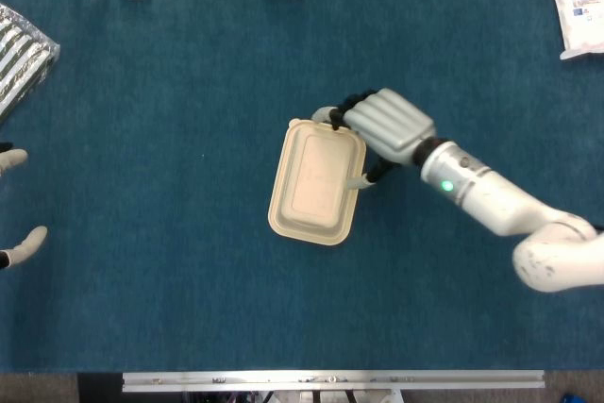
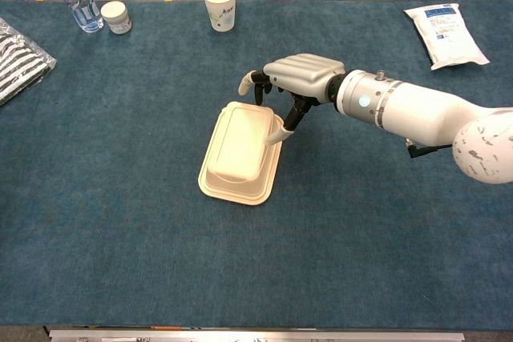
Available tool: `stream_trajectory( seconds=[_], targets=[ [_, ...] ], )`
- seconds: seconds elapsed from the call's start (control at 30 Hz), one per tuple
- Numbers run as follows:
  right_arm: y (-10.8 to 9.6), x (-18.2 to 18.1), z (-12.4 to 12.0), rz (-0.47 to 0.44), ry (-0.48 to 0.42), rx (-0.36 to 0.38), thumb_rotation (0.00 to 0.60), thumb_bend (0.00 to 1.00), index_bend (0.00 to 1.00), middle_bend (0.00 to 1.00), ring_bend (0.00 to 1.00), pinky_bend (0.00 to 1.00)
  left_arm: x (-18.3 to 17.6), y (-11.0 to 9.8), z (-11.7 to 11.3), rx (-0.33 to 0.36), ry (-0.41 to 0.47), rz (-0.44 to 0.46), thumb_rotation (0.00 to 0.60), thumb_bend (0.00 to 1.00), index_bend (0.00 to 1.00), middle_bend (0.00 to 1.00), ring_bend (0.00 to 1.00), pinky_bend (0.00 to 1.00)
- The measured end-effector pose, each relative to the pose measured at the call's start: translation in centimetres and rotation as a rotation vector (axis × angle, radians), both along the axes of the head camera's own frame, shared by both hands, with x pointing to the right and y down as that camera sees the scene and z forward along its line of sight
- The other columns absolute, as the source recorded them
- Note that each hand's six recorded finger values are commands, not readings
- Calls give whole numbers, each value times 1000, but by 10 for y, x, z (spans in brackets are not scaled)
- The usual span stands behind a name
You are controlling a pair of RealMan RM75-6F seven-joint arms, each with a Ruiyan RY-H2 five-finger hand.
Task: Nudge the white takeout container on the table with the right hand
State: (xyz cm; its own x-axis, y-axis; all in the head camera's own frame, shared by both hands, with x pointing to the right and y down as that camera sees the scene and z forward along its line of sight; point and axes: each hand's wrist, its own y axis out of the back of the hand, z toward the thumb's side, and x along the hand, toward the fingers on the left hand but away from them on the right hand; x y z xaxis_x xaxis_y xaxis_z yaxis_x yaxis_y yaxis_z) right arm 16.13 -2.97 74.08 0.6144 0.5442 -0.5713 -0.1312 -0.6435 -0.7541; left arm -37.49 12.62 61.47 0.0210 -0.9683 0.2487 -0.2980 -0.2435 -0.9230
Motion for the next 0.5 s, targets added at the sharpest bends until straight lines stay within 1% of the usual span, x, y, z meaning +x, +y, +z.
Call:
stream_trajectory(
  seconds=[0.17,0.27,0.3,0.4,0.43,0.5],
  targets=[
    [-11,24,-9,44,15,39,474,49,226,354,257,289,1,-3,1,2,-2,5,600,152,229,202,156,114],
    [-17,46,-19,84,27,75,483,66,226,354,257,290,-2,-5,0,14,-10,0,600,152,229,202,156,114],
    [-19,56,-24,104,32,94,498,80,226,354,257,290,-4,-7,0,22,-20,-1,600,152,229,202,156,114],
    [-22,85,-40,158,51,152,582,108,226,354,257,289,-9,-10,0,36,-37,-12,600,153,230,203,156,114],
    [-21,95,-45,177,58,171,597,113,226,354,257,289,-10,-11,0,37,-36,-14,600,153,231,203,156,114],
    [-19,121,-58,226,81,214,600,118,226,354,257,289,-11,-13,1,38,-41,-10,600,152,232,203,156,114]
  ],
)
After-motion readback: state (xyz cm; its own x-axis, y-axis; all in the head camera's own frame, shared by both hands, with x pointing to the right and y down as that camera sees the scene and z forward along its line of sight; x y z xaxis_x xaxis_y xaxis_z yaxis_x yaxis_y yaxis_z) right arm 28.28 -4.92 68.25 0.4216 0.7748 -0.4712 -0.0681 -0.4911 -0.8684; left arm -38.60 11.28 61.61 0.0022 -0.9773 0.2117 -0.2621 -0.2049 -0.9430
